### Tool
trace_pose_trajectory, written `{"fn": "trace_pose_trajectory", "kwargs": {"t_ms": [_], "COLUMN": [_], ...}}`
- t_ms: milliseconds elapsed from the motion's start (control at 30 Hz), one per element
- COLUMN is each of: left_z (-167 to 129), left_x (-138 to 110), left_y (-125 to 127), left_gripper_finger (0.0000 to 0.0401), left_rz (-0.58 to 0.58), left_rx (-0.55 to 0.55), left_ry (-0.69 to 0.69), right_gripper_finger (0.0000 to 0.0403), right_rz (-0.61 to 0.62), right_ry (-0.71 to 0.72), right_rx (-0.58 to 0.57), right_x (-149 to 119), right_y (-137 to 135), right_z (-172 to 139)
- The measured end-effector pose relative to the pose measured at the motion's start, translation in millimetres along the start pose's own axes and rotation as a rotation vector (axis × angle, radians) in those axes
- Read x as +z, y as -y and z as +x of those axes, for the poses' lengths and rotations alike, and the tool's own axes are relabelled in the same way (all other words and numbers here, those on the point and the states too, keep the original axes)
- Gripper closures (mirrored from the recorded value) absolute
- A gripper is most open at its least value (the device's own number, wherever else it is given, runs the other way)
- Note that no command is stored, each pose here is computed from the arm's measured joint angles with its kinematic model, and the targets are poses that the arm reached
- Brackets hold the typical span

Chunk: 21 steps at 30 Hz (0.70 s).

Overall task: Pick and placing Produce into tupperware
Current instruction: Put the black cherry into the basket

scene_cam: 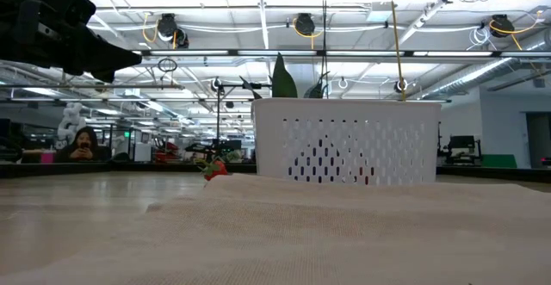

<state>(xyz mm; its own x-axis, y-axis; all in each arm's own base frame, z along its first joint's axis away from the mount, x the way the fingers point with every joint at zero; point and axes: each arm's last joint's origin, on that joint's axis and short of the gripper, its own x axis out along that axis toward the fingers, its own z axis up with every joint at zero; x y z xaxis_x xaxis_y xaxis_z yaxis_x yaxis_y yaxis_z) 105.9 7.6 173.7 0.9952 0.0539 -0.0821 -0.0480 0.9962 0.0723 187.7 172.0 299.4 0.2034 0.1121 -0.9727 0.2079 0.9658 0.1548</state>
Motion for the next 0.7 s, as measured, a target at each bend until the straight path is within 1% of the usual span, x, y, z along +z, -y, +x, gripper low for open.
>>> {"fn": "trace_pose_trajectory", "kwargs": {"t_ms": [267, 400, 533, 700], "left_z": [0, 0, 0, 0], "left_x": [0, 0, 0, 0], "left_y": [0, 0, 0, 0], "left_gripper_finger": [0.0384, 0.0384, 0.0384, 0.0384], "left_rz": [0.0, 0.0, 0.0, 0.0], "left_rx": [0.0, 0.0, 0.0, 0.0], "left_ry": [0.0, 0.0, 0.0, 0.0], "right_gripper_finger": [0.0175, 0.0126, 0.0102, 0.0101], "right_rz": [0.001, 0.019, 0.033, -0.002], "right_ry": [0.023, -0.001, -0.019, 0.01], "right_rx": [-0.011, -0.045, -0.059, -0.006], "right_x": [0, -3, -6, -5], "right_y": [0, 5, 7, 5], "right_z": [4, 14, 22, 36]}}
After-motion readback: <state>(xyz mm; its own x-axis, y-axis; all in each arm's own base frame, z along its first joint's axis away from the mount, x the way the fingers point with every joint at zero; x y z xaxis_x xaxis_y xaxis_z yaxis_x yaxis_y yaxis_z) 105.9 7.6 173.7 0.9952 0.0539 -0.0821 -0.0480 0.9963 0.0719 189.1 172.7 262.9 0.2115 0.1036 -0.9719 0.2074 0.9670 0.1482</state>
